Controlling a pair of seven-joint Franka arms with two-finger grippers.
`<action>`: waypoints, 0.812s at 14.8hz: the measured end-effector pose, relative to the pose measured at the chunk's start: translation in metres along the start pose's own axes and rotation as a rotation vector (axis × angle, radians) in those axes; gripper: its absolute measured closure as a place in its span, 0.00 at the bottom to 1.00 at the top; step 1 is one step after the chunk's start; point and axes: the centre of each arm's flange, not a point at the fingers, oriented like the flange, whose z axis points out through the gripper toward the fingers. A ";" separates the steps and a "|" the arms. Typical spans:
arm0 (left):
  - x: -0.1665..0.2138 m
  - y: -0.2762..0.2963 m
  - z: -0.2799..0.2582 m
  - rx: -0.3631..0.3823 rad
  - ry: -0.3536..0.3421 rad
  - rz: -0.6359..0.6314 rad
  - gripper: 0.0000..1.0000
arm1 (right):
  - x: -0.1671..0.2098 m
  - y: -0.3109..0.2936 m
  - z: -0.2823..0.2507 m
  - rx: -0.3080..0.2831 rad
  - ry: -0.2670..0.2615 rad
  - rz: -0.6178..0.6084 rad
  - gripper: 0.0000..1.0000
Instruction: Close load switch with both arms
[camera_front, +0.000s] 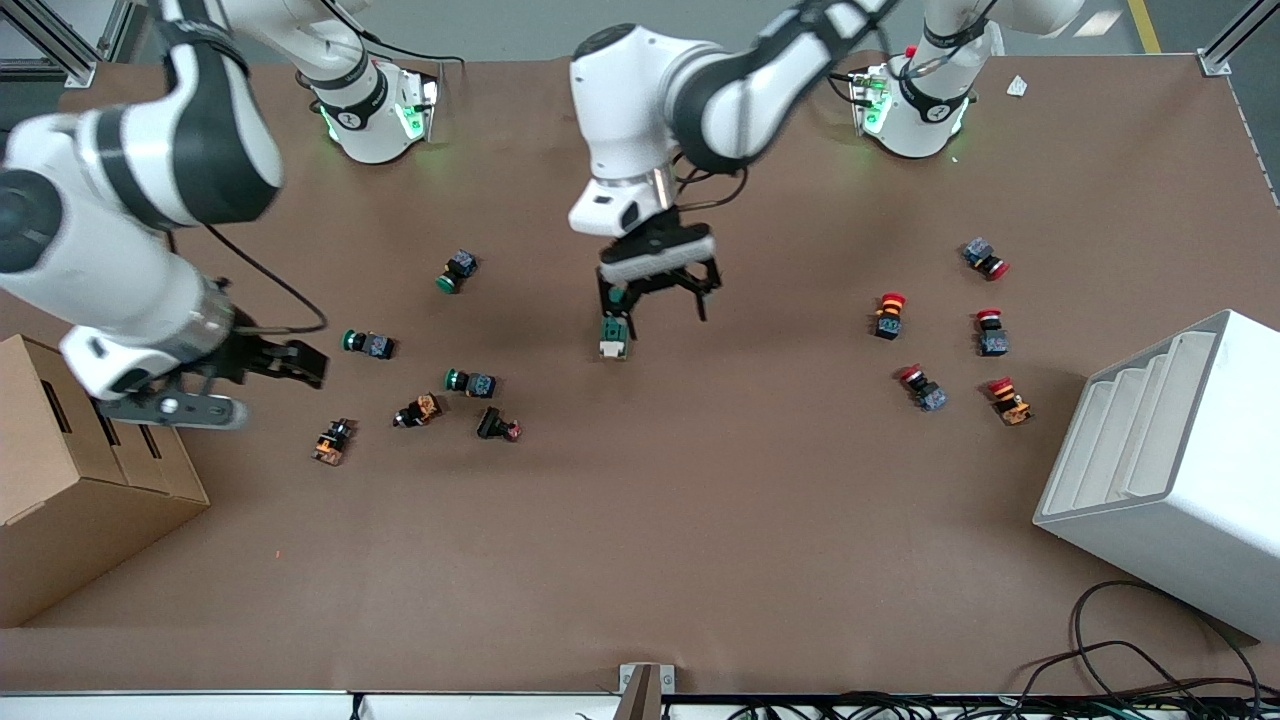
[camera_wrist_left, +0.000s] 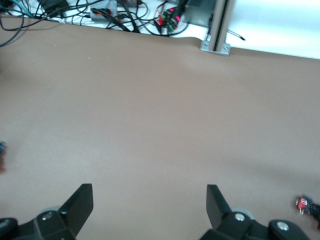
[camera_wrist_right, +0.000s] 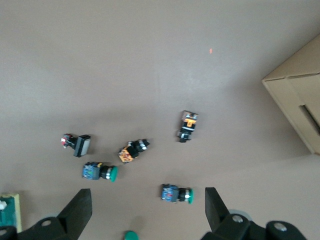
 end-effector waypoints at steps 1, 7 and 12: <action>0.030 -0.014 -0.001 0.016 -0.026 0.001 0.00 | -0.003 0.012 -0.007 -0.002 0.006 -0.017 0.00; 0.176 -0.128 -0.011 0.006 -0.182 0.117 0.00 | -0.022 0.064 -0.046 -0.012 0.011 -0.057 0.00; 0.249 -0.253 -0.035 -0.039 -0.296 0.258 0.00 | -0.033 0.081 -0.059 -0.014 0.005 -0.038 0.00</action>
